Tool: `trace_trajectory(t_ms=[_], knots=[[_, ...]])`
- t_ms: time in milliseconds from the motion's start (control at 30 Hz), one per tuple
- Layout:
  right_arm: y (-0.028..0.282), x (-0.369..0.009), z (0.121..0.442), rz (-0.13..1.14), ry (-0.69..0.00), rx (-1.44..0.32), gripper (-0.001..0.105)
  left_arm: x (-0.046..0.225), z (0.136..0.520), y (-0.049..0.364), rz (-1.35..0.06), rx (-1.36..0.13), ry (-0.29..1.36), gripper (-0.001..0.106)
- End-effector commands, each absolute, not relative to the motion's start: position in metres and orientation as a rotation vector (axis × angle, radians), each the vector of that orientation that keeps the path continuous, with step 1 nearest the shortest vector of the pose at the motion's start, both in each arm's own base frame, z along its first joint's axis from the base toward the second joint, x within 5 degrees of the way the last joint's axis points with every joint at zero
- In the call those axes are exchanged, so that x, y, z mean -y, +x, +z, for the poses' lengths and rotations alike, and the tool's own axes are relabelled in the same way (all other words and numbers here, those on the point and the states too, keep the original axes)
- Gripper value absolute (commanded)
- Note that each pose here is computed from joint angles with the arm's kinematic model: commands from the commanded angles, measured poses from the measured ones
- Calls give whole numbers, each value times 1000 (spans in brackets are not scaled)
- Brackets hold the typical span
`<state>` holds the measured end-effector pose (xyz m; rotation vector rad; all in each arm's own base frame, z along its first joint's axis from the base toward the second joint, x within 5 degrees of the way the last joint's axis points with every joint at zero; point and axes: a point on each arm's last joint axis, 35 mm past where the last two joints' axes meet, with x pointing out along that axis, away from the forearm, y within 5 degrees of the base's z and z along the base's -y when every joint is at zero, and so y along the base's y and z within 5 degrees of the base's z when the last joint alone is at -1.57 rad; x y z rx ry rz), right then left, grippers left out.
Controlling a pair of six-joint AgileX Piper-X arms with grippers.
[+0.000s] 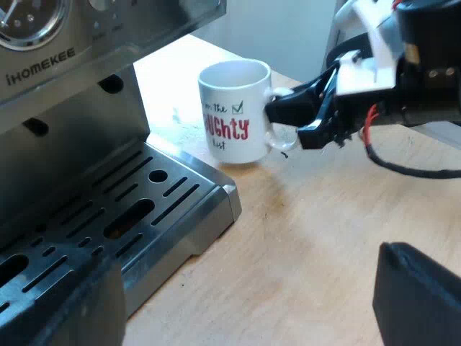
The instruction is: Place mug into machine
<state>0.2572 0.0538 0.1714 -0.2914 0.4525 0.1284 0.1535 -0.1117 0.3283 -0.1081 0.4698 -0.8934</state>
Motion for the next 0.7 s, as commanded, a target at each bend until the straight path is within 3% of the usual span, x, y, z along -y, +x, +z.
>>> trace_trajectory(t_ms=[33, 200, 700], knots=[[253, -55, 196, 96, -312, -379, 0, 112, 335, 153, -889, -441, -126, 71], [239, -63, 211, 134, -372, -364, 0, 110, 337, 149, -919, -437, -135, 71], [187, -74, 254, 219, -411, -310, 0, 77, 357, 100, -863, -356, -139, 71]])
